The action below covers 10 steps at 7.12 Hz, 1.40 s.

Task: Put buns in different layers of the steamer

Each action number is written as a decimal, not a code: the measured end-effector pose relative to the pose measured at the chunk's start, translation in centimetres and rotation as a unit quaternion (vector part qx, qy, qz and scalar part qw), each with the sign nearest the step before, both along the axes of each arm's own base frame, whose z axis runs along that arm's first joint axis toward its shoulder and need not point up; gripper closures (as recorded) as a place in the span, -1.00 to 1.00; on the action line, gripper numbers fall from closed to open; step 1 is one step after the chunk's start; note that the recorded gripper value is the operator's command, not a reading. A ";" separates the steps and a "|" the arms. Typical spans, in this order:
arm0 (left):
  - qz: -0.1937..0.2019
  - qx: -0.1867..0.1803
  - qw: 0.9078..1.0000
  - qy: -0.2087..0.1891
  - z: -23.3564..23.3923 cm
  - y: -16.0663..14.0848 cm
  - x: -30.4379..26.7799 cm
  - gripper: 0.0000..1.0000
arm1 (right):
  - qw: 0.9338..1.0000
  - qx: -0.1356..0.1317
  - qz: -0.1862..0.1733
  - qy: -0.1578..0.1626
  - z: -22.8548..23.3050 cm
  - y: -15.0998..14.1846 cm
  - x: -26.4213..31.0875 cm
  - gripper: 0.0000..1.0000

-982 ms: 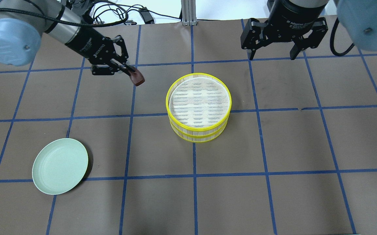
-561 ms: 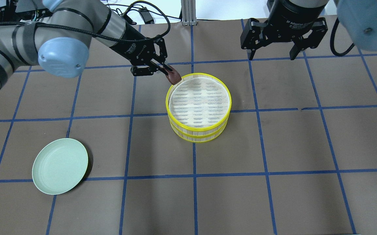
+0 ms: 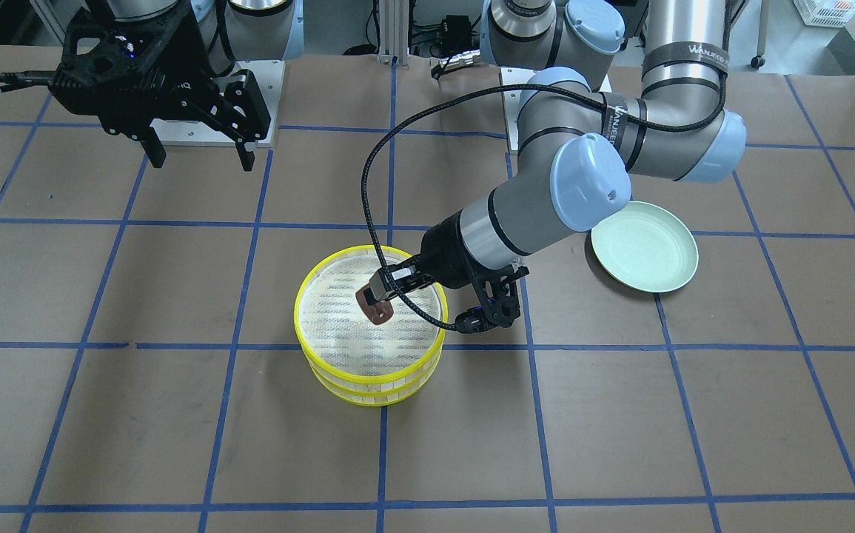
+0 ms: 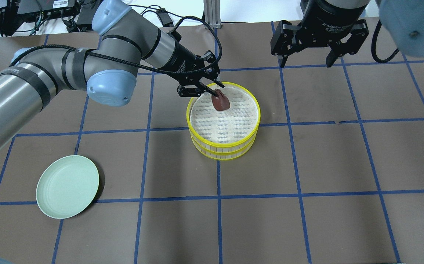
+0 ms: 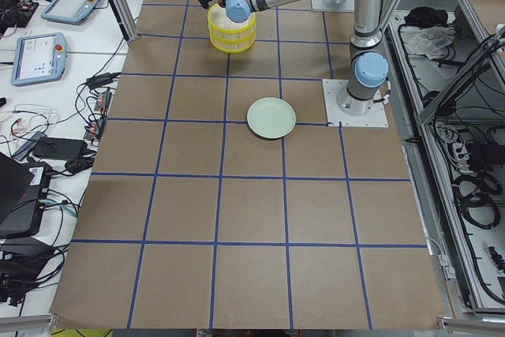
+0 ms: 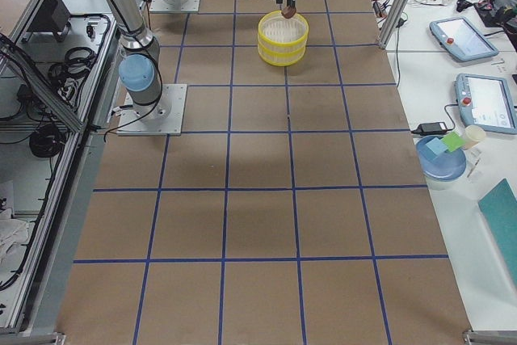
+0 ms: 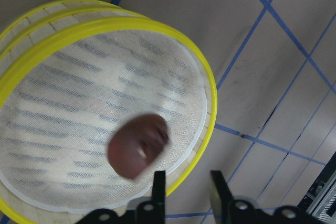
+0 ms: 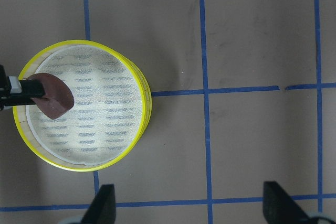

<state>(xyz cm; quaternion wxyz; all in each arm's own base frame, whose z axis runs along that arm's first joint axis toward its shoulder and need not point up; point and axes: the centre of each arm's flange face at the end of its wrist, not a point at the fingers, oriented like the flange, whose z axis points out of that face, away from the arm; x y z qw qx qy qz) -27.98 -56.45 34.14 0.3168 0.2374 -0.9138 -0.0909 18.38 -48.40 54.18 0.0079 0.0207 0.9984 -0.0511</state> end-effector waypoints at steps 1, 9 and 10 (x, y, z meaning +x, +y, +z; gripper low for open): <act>-0.001 -0.001 1.000 -0.001 0.2 0.1 -0.2 -1.00 | 1.000 0.000 0.000 0.000 0.0 0.0 0.0 -1.00; -0.152 -0.103 0.954 -0.236 10.5 1.1 16.4 -1.00 | 1.000 -0.001 -0.001 -0.002 0.0 0.0 0.0 -1.00; -0.165 -0.085 0.945 -0.271 13.0 3.1 17.3 -1.00 | 1.000 -0.001 -0.001 -0.002 0.0 0.0 0.0 -1.00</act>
